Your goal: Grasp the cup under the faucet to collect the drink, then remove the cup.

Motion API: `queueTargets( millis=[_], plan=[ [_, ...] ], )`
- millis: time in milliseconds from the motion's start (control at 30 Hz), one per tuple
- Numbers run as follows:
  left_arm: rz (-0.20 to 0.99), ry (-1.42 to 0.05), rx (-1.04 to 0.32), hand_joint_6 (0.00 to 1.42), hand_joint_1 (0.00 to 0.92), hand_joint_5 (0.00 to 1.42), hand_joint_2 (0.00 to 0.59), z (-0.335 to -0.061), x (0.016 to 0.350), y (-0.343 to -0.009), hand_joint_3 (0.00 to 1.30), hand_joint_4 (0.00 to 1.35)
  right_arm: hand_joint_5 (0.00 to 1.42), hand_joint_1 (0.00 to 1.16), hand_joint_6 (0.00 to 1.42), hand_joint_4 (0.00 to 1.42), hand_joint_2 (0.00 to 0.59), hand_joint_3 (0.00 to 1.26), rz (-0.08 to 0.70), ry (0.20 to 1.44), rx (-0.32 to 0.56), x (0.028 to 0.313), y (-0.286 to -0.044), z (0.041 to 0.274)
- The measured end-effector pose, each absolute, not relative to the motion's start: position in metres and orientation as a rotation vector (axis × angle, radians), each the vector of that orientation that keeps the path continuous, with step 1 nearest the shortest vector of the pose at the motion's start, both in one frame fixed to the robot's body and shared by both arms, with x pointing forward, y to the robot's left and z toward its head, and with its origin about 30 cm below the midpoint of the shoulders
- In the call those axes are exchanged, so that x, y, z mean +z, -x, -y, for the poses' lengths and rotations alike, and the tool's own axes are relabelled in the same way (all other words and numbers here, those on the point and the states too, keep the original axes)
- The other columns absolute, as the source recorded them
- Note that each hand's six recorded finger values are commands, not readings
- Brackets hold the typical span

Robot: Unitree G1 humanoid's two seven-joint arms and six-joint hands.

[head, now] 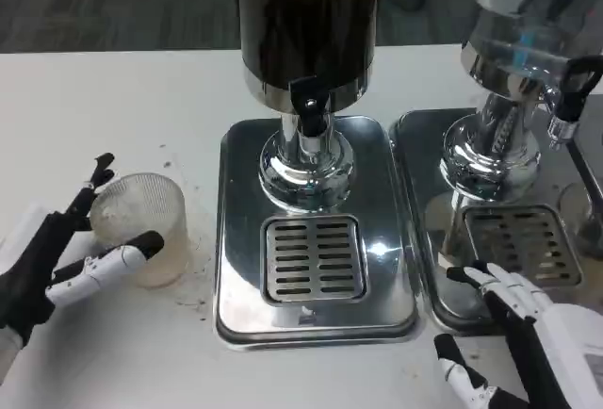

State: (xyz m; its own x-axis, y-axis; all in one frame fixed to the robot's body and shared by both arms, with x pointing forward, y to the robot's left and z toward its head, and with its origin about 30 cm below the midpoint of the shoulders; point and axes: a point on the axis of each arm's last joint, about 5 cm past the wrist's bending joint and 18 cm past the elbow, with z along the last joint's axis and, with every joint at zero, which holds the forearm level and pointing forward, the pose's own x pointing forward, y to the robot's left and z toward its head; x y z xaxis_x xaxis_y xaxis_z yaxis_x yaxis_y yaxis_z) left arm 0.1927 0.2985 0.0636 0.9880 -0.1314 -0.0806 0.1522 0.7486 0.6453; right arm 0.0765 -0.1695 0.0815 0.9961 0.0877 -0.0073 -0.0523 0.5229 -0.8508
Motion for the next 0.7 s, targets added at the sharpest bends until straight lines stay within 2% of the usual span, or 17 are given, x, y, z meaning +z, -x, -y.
queueTargets(
  millis=[467,700],
  plan=[
    [-0.061,-0.705,-0.171,0.22,0.203,0.1,0.0,-0.3,0.0622,-0.1955,0.0,0.0,0.16,0.45,0.3,0.15,0.419,0.25,0.031,1.006,0.087,0.0816,-0.0765,0.1698],
    [-0.058,-0.768,-0.191,0.22,0.227,0.09,0.0,-0.2987,0.0639,-0.1996,0.0,0.0,0.16,0.45,0.31,0.15,0.421,0.25,0.03,1.001,0.083,0.0815,-0.0766,0.1691]
  ],
)
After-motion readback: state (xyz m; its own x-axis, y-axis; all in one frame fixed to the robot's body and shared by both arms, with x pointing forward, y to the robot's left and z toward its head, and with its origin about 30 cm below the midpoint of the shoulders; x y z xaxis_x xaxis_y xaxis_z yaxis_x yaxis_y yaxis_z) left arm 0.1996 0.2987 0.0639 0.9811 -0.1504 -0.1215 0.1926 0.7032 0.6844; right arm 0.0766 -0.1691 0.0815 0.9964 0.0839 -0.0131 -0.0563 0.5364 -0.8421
